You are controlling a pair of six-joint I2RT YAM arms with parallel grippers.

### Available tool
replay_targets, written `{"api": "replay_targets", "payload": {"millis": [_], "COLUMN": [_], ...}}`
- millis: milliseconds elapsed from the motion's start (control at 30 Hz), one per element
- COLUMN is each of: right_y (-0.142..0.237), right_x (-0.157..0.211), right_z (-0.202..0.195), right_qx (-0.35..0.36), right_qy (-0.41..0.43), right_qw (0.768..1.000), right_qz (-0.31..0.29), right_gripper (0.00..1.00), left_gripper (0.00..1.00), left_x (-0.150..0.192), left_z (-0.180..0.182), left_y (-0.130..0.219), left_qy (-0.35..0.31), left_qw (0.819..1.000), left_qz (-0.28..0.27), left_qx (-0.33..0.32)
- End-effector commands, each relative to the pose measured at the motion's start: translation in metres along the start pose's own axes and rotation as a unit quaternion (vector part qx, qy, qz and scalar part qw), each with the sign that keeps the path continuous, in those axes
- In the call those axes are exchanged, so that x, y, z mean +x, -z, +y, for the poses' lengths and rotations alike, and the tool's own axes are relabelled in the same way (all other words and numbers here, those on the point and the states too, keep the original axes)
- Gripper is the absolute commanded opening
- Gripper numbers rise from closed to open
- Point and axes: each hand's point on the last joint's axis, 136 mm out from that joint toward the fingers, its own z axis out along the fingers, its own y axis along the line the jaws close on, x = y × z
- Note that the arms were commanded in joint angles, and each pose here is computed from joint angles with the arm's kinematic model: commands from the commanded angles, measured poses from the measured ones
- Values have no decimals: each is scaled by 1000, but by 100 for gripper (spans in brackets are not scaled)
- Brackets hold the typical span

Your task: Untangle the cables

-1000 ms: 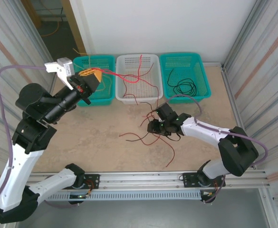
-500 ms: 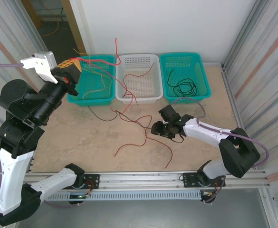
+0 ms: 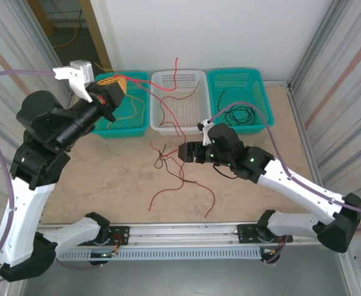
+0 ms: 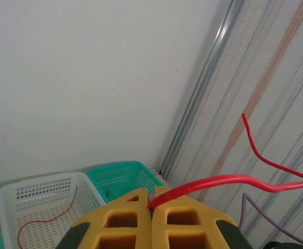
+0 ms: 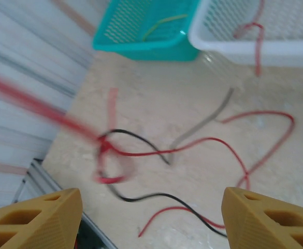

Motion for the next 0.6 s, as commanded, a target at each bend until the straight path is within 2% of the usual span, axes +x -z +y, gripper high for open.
{"api": "replay_targets", "payload": {"millis": [0,167,300,467,533,567], "right_y": [-14,-37,-60,-77,-85,-89], "right_x": [6,26,34,45,51,53], "right_z": [15,14,-30,-51,-62,-68], "right_qx": [-28,-41,52,57,70,76], "right_qy": [55,56,22,-10,-23,-34], "right_qw": [998,997,998,998,997,996], "right_qz": [4,15,24,24,34,37], "right_gripper": [71,72,67,66,59,52], "left_gripper": [0,0,0,0,0,0], "left_x": [-24,-38,-48,-57,-59,-60], "left_z": [-18,-32,-40,-42,-44,-44], "left_y": [0,-5,-5,-5,-5,-6], "left_qy": [23,47,66,67,72,75], "left_qw": [998,994,990,990,988,988], "left_qz": [-36,-53,-67,-74,-75,-77], "left_qx": [45,81,104,103,110,112]}}
